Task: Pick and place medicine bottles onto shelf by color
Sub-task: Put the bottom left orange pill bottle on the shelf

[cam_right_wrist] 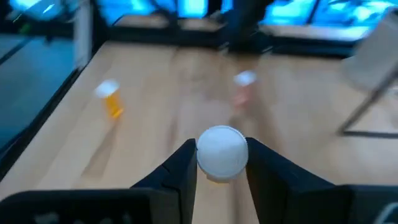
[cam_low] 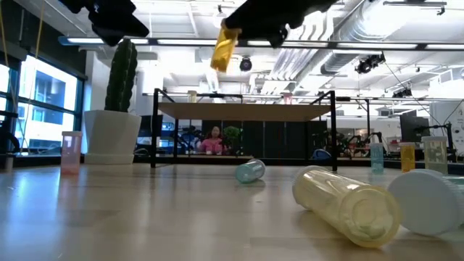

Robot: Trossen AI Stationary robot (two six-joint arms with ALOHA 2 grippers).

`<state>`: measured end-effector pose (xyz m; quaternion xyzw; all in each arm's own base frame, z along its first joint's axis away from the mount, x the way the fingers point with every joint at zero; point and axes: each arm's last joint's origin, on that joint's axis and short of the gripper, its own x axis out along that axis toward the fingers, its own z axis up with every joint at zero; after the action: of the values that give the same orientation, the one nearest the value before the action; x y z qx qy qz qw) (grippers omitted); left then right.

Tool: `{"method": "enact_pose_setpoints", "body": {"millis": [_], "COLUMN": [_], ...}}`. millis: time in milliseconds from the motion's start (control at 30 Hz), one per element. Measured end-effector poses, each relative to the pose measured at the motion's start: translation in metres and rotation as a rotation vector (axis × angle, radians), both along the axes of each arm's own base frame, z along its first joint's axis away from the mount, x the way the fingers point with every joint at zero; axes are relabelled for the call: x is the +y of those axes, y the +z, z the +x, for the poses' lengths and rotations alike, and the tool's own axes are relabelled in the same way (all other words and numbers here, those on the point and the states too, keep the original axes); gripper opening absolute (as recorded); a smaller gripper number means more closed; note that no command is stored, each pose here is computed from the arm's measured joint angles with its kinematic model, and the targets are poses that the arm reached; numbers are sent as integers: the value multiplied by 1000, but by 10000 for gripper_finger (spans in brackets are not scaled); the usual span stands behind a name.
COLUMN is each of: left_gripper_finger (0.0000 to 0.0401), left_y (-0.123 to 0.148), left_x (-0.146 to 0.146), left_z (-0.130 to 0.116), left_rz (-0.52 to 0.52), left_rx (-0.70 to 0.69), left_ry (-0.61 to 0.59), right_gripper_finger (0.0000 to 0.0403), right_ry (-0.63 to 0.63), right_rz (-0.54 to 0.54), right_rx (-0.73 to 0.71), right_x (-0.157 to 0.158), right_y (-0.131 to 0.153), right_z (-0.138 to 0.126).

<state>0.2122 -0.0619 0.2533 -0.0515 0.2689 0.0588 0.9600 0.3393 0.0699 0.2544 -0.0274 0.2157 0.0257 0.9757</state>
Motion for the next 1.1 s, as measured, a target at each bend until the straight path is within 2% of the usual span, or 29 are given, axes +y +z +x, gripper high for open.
{"method": "enact_pose_setpoints", "body": {"millis": [200,333,467,700,900,1100], "left_gripper_finger": [202,202,202,202,202,202], "left_y": [1,1,2,1,0,0], "left_x": [8,19,34,53,58,59], "left_z": [1,3,5,7,8,8], "left_rz": [179,311,384,350,285,264], "left_rx": [0,19,46,70,64,61], "left_ry": [51,99,153,187,184,188], "right_gripper_finger": [104,104,104,104,103,103], "right_ry": [-176,-285,-383,-520,-632,-640], "right_rz": [1,-36,-36,-67,-39,8], "right_rx": [-102,-150,-171,-110,-20,60], "right_x": [-63,-105,-144,-196,-230,-248], "right_y": [33,49,63,92,110,109], "right_z": [-10,-22,-34,-46,-56,-54]}}
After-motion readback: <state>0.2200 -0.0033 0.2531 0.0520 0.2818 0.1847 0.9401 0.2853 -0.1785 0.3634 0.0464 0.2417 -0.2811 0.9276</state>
